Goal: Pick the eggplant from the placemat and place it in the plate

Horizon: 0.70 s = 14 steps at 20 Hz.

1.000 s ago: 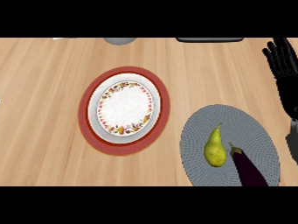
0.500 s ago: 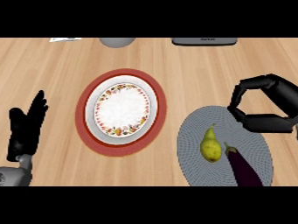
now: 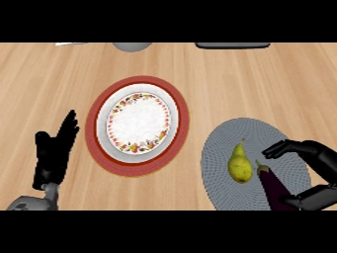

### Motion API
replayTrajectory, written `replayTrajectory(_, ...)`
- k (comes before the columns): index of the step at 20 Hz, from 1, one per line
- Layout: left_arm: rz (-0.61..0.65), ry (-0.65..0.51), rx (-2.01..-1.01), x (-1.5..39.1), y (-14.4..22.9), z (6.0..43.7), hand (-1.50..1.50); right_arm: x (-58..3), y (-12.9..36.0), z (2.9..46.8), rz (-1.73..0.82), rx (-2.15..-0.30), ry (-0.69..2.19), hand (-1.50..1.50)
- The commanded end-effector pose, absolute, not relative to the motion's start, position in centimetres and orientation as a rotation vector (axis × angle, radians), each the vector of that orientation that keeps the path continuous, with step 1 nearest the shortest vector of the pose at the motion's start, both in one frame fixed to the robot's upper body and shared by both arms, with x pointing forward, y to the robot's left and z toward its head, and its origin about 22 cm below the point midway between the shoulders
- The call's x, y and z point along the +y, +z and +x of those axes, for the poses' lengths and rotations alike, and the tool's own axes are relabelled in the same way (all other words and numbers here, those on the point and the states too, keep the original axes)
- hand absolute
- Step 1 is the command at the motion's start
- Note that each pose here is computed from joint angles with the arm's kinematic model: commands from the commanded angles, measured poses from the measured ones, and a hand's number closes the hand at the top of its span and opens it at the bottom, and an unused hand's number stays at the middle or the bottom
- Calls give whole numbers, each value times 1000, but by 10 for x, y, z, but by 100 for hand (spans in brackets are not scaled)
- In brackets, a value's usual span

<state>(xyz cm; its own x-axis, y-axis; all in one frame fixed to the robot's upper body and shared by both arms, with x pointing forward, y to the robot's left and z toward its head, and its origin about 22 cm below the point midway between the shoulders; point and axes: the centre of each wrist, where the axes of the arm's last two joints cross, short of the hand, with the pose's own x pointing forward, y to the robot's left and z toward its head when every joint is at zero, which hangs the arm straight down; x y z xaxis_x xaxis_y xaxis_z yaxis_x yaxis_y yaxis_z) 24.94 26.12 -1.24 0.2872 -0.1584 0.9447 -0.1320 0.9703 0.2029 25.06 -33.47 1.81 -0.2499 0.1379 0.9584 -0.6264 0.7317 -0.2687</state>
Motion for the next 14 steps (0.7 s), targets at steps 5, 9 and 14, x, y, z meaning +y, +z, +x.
replayTrajectory(5,235,-39,-1279,252,-6,243,0,-379,48,248,263,-1608,1249,-150)
replayTrajectory(9,240,-25,-1293,250,-3,255,0,-351,79,268,84,-1595,1448,-150)
replayTrajectory(14,250,-27,-1287,237,-20,245,0,-329,108,274,18,-1430,1656,-150)
